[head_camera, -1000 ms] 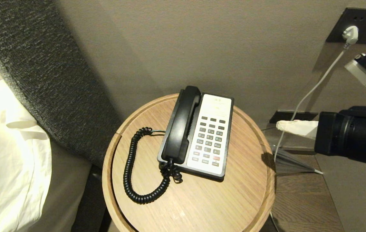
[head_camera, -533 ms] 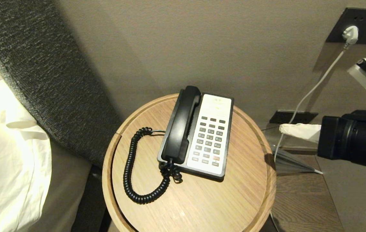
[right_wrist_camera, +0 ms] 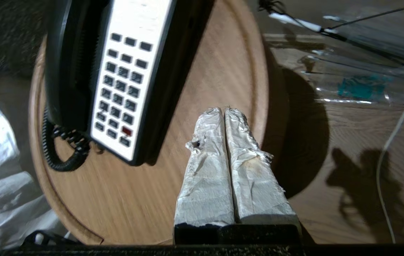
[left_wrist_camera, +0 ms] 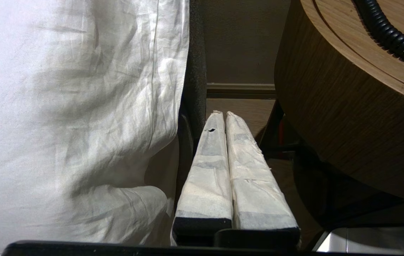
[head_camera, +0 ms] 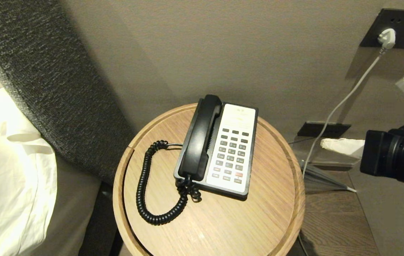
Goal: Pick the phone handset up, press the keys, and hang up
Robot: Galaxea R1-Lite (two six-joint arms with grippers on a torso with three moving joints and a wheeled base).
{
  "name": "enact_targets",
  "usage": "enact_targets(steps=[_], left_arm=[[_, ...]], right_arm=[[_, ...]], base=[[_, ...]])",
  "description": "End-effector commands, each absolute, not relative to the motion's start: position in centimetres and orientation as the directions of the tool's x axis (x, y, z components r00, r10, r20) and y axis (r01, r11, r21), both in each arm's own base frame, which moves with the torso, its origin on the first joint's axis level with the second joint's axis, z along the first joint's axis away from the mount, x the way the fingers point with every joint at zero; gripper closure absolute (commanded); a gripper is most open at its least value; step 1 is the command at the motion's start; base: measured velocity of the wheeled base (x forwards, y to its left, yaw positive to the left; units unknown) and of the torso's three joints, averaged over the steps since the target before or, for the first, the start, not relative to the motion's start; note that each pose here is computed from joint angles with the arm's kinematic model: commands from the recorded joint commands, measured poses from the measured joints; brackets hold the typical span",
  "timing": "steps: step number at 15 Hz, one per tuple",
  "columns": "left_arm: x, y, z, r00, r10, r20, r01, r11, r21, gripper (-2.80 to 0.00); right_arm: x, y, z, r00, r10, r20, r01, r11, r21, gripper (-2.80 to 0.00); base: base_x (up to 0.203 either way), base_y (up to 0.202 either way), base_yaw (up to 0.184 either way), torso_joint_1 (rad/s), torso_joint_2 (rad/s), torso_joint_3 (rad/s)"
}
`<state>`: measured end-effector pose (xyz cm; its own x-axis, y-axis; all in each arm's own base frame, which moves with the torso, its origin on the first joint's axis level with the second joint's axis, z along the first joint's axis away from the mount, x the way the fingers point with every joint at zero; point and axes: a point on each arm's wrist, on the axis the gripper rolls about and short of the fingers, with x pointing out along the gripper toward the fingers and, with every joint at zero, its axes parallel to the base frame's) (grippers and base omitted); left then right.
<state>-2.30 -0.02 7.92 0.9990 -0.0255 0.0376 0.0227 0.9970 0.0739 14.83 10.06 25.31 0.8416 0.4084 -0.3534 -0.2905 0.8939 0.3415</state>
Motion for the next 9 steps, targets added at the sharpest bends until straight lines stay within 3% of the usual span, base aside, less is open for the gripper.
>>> enact_targets(steps=[1,9], left_arm=[[-2.1,0.0,7.4,1.000,-0.026,0.017,0.025,0.997,0.074,0.00],[-2.1,0.0,7.4,0.999,-0.028,0.017,0.026,0.997,0.074,0.00]], right_arm=[[14.7,9.3,25.1,0.854,0.381,-0.355,-0.261,0.903,0.342,0.00],[7.2,1.7,20.3,0.955,0.081,-0.286,0.021,0.941,0.338,0.00]], base=[[0.000,0.000,0.000,0.000,0.00,0.000],[0.000,0.000,0.000,0.000,0.00,0.000]])
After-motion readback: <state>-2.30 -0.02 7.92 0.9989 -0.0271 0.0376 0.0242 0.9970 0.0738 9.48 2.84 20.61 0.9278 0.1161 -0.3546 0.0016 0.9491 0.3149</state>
